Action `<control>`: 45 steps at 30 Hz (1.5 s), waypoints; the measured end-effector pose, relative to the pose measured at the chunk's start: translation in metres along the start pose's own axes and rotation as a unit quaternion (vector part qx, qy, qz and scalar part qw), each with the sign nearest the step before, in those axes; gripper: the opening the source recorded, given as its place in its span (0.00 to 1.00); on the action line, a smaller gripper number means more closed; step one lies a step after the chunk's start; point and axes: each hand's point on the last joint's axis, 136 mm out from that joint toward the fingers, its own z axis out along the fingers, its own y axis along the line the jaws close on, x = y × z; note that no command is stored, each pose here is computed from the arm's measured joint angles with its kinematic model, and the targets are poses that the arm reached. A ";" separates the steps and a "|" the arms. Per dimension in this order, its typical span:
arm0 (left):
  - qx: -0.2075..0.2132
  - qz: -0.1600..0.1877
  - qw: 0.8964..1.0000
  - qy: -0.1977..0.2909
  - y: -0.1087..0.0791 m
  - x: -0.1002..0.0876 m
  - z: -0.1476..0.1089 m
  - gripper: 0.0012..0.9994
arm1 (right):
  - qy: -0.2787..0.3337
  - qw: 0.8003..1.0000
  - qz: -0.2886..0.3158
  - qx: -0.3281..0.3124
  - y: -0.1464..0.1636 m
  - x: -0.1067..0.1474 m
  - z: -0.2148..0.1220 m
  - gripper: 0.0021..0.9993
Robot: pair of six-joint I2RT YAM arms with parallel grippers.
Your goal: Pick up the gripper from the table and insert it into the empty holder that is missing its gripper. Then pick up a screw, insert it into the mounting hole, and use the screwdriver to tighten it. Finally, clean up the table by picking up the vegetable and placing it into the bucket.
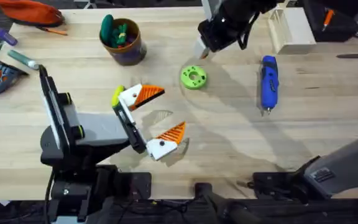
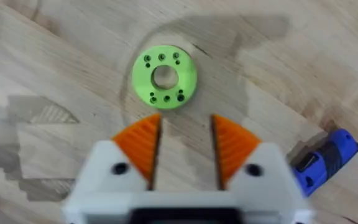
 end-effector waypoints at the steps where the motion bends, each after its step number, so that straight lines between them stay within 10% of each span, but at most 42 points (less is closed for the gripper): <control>1: 0.000 0.000 1.000 0.000 0.000 0.000 0.000 0.99 | 0.002 1.000 0.000 0.000 0.000 0.001 0.001 0.53; 4: 0.000 0.000 1.000 0.000 0.000 0.000 0.000 0.99 | 0.005 1.000 -0.003 0.000 0.000 0.002 0.002 0.87; 9: 0.000 0.000 1.000 0.000 0.000 0.000 0.000 0.99 | 0.012 1.000 -0.006 0.000 0.000 0.007 0.010 0.91; 22: 0.000 0.000 1.000 0.000 0.000 0.000 0.000 0.99 | 0.088 0.994 -0.064 -0.005 0.010 0.031 0.078 0.83; 45: 0.000 0.000 1.000 0.000 0.000 0.000 0.000 0.99 | 0.120 0.989 -0.088 -0.008 0.014 0.042 0.103 0.56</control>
